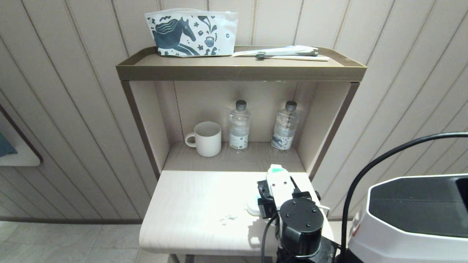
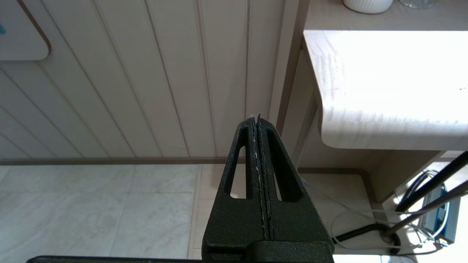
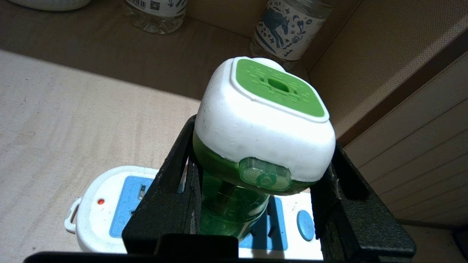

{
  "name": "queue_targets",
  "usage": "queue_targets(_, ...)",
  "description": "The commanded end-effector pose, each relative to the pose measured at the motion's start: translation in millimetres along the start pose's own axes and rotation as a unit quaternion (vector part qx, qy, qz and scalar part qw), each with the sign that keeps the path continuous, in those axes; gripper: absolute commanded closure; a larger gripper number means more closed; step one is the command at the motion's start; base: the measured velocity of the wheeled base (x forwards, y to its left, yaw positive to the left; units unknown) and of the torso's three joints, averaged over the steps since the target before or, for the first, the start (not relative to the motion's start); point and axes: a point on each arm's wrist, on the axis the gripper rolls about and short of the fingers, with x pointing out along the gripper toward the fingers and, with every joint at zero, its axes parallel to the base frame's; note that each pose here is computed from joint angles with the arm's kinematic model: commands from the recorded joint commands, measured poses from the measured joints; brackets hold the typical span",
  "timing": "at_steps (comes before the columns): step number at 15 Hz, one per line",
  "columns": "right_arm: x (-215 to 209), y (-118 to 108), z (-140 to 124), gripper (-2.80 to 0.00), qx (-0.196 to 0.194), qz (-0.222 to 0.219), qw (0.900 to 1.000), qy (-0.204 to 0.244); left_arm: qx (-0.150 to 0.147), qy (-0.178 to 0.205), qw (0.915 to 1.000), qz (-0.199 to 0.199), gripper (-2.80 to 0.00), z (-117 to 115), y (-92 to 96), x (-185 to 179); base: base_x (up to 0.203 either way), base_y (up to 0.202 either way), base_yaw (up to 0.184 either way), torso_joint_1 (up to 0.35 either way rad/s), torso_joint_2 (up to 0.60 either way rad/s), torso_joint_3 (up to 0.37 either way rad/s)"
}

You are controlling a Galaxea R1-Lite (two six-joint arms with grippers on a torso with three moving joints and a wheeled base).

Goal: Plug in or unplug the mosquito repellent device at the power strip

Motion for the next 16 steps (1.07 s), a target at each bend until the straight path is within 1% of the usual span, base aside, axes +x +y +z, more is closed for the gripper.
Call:
queue_targets(1,0.0,0.2,2.5,-2.80,0.016,-0.004,1.000,-0.011,0.000,0.001,1.0000,0.000,0.00,-0.2,0.0,0.0,0.000,0.000,0.000,0.000,0.00,0.000)
queue_targets(12,-0.5,-1.2,5.3,-2.80,0.022,-0.008,1.000,-0.013,0.000,0.000,1.0000,0.000,0.00,0.0,0.0,0.0,0.000,0.000,0.000,0.000,0.00,0.000)
queue_targets(14,-0.4,-2.9,9.5,-2.80,0.026,-0.009,0.999,-0.017,0.000,0.001,1.0000,0.000,0.00,-0.2,0.0,0.0,0.000,0.000,0.000,0.000,0.00,0.000)
queue_targets(16,-1.2,-11.1,22.6,-2.80,0.038,-0.015,0.999,-0.029,0.000,0.001,1.0000,0.000,0.00,-0.1,0.0,0.1,0.000,0.000,0.000,0.000,0.00,0.000)
